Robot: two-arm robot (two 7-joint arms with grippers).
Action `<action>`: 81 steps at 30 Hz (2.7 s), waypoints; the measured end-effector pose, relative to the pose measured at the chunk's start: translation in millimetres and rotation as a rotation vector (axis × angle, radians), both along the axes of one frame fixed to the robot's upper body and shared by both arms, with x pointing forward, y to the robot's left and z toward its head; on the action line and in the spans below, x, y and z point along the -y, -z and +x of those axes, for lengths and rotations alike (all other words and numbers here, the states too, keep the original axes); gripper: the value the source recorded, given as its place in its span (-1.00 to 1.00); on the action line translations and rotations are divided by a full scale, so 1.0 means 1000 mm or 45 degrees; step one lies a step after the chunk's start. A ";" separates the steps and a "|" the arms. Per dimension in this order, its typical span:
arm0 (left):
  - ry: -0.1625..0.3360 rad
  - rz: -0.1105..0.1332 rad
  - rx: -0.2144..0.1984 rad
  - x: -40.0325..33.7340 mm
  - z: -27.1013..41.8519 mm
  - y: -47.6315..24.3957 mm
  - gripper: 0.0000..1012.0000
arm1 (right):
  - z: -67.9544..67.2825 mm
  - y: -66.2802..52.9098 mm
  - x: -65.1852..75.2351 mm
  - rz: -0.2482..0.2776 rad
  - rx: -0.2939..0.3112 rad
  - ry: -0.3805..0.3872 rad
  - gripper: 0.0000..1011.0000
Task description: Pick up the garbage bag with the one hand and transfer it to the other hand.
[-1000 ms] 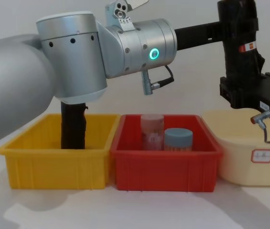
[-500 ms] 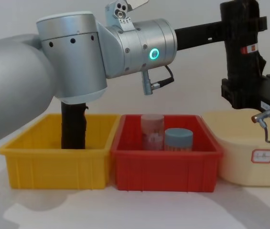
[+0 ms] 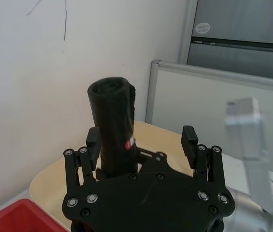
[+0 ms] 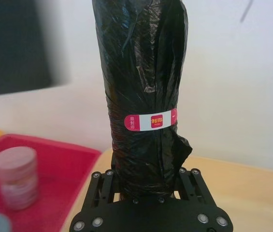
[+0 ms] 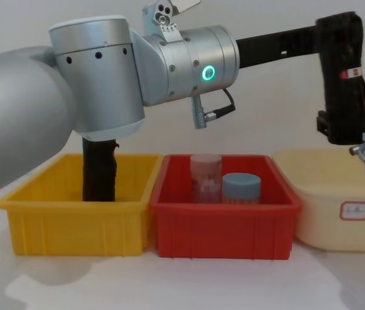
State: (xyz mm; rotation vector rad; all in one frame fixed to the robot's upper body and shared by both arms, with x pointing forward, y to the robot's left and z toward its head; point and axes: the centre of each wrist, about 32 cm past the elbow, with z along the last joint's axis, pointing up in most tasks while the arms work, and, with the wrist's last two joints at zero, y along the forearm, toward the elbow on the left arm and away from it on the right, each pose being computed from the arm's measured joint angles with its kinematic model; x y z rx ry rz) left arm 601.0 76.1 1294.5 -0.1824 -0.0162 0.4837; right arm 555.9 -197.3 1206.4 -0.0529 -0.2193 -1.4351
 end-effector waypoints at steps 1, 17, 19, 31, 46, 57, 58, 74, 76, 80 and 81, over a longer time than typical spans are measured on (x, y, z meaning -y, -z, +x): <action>0.000 0.000 0.000 0.0000 0.0000 0.0000 0.98 | 0.005 0.000 0.003 0.003 -0.010 0.019 0.08; 0.000 0.000 0.000 0.0000 0.0000 0.0000 0.98 | 0.044 -0.016 0.052 0.074 -0.036 0.239 0.08; 0.000 0.000 0.000 0.0000 0.0000 0.0000 0.98 | 0.046 -0.017 0.058 0.081 -0.038 0.257 0.08; 0.000 0.000 0.000 0.0000 0.0000 0.0000 0.98 | 0.048 -0.018 0.084 0.097 -0.056 0.311 0.57; 0.000 0.000 0.000 0.0000 0.0000 0.0000 0.98 | 0.033 -0.029 0.092 0.087 0.000 0.275 0.98; -0.010 -0.002 0.007 -0.0013 -0.0018 -0.0001 0.98 | 0.020 -0.039 0.093 0.089 0.063 0.235 0.98; -0.020 -0.003 0.012 -0.0026 -0.0029 -0.0003 0.98 | 0.019 -0.039 0.093 0.089 0.065 0.233 0.98; -0.226 -0.010 0.123 -0.0353 -0.0277 -0.0053 0.98 | -0.007 -0.039 0.085 0.065 0.041 0.117 0.98; -0.281 -0.013 0.145 -0.0448 -0.0350 -0.0061 0.98 | -0.010 -0.038 0.084 0.064 0.034 0.098 0.98; -0.337 -0.016 0.164 -0.0543 -0.0422 -0.0067 0.98 | -0.020 -0.036 0.077 0.059 0.009 0.034 0.98; -0.353 -0.017 0.170 -0.0576 -0.0445 -0.0068 0.98 | -0.022 -0.036 0.076 0.057 0.007 0.021 0.98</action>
